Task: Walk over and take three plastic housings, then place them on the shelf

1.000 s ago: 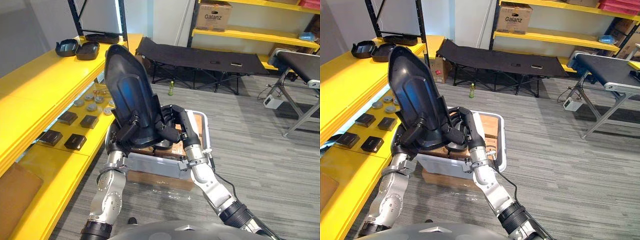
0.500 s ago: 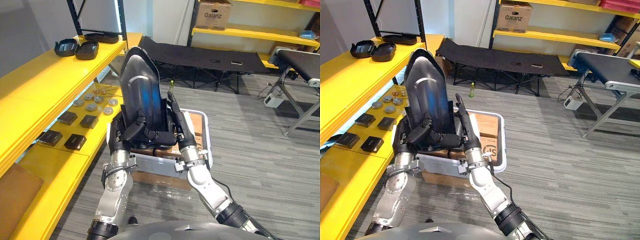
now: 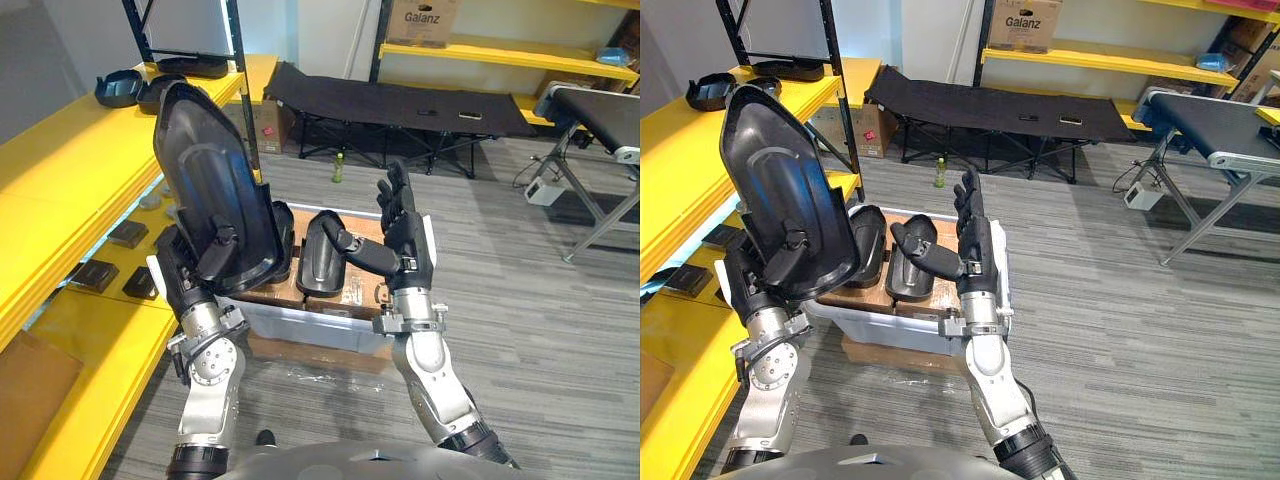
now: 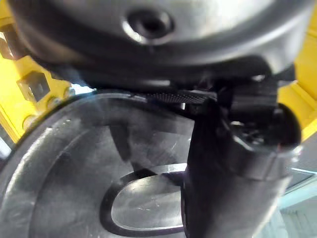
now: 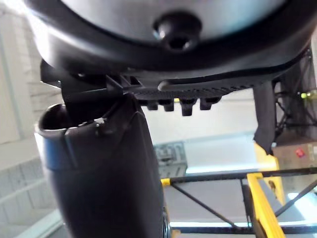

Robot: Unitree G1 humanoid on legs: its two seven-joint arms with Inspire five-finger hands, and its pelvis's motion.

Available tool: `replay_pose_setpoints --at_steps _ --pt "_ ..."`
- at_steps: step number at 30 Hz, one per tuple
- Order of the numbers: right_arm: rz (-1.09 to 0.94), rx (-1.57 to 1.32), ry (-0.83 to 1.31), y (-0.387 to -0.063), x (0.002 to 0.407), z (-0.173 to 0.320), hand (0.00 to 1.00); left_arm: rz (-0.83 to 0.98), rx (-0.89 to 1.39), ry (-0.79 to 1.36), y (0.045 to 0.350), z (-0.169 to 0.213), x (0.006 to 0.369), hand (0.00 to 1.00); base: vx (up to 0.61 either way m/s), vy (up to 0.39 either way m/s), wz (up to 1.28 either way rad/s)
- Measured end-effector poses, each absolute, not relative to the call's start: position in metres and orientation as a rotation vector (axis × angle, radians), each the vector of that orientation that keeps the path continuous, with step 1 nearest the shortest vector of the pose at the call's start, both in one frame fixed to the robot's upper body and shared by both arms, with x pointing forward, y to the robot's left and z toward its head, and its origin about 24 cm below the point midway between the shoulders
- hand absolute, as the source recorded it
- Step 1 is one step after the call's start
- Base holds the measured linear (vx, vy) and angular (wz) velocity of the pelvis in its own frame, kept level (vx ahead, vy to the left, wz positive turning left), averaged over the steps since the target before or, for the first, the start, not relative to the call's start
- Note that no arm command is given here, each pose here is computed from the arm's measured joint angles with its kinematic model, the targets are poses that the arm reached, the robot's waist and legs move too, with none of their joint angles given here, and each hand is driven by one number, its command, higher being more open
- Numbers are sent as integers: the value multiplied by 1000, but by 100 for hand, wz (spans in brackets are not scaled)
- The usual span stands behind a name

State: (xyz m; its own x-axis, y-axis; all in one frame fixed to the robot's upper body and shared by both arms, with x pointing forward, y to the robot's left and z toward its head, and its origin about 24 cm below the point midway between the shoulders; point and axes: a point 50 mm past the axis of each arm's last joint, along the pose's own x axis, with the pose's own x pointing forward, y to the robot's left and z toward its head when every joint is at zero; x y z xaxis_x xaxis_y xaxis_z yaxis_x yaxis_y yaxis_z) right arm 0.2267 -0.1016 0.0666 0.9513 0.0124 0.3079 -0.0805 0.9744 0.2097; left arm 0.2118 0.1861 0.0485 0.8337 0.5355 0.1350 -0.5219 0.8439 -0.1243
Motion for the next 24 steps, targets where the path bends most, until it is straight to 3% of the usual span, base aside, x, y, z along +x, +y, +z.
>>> replay_pose_setpoints --at_steps 8,24 --pt "-10 243 -256 -143 221 54 100 657 -115 -159 206 43 190 0 -1 -4 -7" --pt "-17 255 -45 -124 230 32 100 722 -161 -424 227 87 155 0 -2 -14 19"
